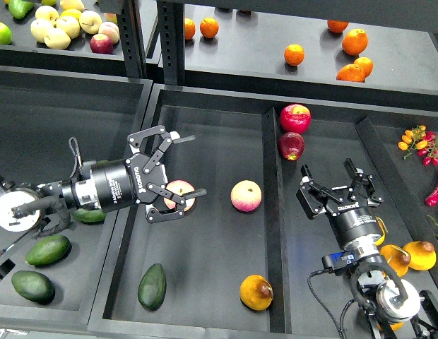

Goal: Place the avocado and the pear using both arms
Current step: 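Swing the left gripper over the dark green avocado and lower it, then close the left gripper around the dark green avocado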

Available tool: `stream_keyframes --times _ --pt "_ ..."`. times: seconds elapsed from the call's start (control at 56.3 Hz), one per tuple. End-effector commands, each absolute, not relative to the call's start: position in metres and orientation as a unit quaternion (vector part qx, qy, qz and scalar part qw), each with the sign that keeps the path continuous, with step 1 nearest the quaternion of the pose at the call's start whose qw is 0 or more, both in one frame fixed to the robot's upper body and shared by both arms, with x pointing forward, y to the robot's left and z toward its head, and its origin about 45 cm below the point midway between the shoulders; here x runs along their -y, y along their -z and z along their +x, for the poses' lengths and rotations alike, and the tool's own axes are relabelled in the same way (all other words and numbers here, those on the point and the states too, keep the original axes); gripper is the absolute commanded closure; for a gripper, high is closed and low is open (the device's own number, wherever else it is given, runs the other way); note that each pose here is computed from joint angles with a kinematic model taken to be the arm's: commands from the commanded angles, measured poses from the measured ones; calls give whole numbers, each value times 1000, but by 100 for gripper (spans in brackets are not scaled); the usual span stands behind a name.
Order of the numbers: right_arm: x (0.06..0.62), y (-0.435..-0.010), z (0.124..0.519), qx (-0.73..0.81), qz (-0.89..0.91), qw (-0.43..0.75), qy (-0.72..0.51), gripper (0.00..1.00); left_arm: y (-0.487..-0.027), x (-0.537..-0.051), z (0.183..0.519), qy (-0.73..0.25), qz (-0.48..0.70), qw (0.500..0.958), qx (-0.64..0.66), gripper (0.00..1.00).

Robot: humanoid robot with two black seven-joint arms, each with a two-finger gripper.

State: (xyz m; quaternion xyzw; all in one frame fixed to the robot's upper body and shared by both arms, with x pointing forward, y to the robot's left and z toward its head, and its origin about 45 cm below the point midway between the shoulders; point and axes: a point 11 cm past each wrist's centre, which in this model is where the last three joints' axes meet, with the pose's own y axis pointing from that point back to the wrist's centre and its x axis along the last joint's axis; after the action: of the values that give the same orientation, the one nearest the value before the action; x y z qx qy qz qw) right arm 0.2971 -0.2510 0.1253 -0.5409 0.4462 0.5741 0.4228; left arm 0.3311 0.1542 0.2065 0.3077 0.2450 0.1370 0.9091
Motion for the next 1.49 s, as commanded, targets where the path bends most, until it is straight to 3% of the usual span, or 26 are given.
stream_keyframes --times 0.0,0.604,0.941,1.474 --pt "252 -126 298 -447 -540 423 -574 0 -203 -144 326 -105 369 899 -212 1" --pt "263 -134 304 -450 -539 440 -560 0 -117 -129 264 39 562 816 -131 1" --pt "263 -135 305 -449 -540 440 -559 0 -112 -114 298 22 609 790 -69 1" --pt "263 -137 306 -446 -544 443 -555 0 -92 -124 302 24 654 755 -47 1"
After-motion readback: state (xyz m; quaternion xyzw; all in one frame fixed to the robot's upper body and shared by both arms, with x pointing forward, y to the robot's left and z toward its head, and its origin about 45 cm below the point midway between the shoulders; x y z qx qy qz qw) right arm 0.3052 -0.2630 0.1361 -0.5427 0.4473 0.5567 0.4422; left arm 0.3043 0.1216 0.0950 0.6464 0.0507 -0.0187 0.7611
